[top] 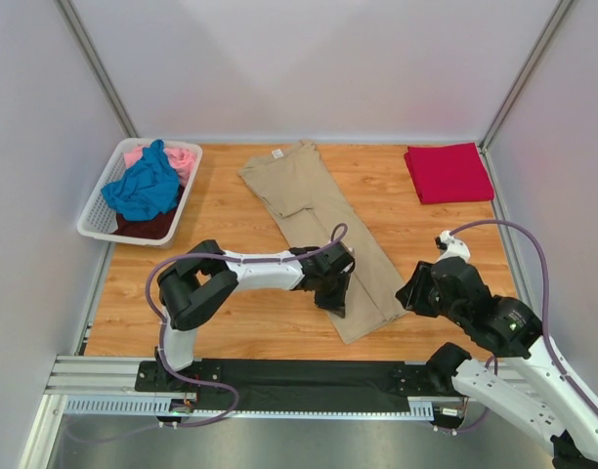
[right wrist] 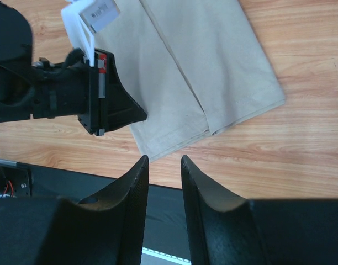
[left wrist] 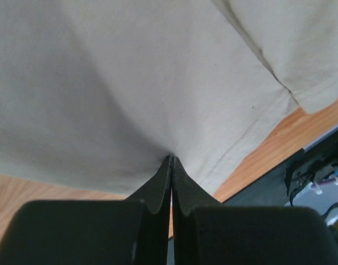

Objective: Fold and stack the t-shirts
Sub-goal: Fold the tshirt

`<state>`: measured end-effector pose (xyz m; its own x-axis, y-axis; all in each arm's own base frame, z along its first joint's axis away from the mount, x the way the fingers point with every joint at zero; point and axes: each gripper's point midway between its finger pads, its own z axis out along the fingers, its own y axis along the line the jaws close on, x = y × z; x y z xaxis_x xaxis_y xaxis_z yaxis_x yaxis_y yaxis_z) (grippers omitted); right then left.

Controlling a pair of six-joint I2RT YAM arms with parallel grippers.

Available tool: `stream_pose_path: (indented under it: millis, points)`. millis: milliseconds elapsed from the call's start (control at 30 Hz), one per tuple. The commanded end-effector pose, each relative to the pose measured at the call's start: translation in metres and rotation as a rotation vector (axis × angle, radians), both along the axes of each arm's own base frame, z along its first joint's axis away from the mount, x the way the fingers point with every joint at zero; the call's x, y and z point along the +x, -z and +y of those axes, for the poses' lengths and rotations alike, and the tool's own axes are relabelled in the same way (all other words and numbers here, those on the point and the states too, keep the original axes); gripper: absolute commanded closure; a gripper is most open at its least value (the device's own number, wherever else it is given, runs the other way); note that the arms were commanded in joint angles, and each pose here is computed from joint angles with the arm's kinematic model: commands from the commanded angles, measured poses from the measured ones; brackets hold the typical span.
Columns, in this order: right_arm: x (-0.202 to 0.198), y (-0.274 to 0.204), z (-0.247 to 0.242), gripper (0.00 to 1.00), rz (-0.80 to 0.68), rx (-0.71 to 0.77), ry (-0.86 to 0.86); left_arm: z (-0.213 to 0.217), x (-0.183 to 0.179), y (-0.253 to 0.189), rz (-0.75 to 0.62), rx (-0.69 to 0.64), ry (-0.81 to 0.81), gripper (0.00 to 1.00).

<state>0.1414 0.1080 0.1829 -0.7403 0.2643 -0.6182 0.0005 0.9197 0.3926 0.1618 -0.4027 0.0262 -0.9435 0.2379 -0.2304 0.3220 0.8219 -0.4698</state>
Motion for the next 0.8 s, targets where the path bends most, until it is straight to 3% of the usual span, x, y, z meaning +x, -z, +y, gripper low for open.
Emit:
stream_pose_path:
  millis: [0,167,300,467,600,733,767]
  points:
    - [-0.001,-0.003,-0.002,0.68,-0.013,-0.007,-0.009,0.018,-0.015,0.031,0.038,0.101,-0.008,1.0]
    - [-0.002,0.014,0.005,0.69,0.042,-0.013,-0.031,0.053,-0.033,0.048,0.083,0.187,-0.04,1.0]
    - [-0.002,0.027,0.011,0.69,0.093,-0.016,-0.024,0.104,-0.055,0.059,0.096,0.285,-0.086,1.0]
    - [0.007,0.048,0.034,0.69,0.152,0.004,-0.061,0.155,-0.064,0.044,0.043,0.354,-0.155,1.0]
    - [0.008,0.074,0.045,0.7,0.228,-0.015,-0.074,0.201,-0.07,0.039,0.001,0.482,-0.21,1.0]
    - [0.0,0.099,0.046,0.7,0.299,-0.04,-0.058,0.211,-0.068,0.023,-0.035,0.464,-0.254,1.0]
    - [-0.001,0.105,0.051,0.7,0.305,-0.018,-0.061,0.208,-0.066,0.018,-0.044,0.448,-0.259,0.93]
